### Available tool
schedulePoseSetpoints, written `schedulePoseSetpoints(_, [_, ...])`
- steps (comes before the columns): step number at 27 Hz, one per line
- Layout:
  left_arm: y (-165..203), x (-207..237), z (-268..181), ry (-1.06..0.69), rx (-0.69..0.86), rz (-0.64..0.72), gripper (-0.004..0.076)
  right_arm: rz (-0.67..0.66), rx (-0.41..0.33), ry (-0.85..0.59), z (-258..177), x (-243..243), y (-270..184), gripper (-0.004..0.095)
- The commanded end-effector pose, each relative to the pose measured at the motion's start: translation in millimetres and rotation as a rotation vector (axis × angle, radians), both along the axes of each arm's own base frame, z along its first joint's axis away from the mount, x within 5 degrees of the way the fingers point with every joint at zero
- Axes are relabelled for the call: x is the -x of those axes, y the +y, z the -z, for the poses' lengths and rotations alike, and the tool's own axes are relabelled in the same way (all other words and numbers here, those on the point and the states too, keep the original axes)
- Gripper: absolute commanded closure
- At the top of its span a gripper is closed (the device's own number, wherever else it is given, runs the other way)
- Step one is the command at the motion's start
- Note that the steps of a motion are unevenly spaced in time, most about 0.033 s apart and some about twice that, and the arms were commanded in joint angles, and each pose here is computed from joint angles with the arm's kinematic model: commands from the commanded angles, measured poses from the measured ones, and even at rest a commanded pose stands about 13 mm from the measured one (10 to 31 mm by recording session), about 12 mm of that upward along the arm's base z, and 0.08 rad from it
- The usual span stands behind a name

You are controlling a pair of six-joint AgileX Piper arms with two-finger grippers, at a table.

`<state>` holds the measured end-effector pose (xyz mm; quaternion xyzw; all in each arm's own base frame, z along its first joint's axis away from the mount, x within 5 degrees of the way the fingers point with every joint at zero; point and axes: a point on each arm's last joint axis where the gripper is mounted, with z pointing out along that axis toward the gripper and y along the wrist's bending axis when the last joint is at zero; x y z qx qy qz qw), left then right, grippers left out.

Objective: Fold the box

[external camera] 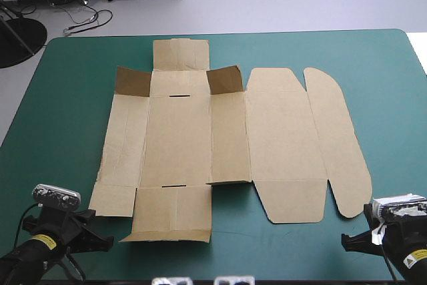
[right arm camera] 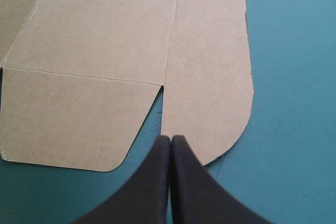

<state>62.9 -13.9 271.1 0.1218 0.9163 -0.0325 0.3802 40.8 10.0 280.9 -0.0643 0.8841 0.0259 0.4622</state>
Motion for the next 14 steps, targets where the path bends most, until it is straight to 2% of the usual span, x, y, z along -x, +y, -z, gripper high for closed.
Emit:
schedulePoseSetpoints(1, [-1,-4,-11,-0.068,0.029,-0.009,0.0734,0.002,-0.001,-0.081,-13,-3,0,0.0928])
schedulePoseSetpoints(9, [-1,-3,-18,-0.069,0.028,-0.006,0.0734,0.002,-0.001,-0.081,-13,-3,0,0.0928])
schedulePoseSetpoints(14, [-2,-1,-56,-0.117,0.06,-0.013,0.0734,0.002,-0.001,-0.081,-13,-3,0,0.0928])
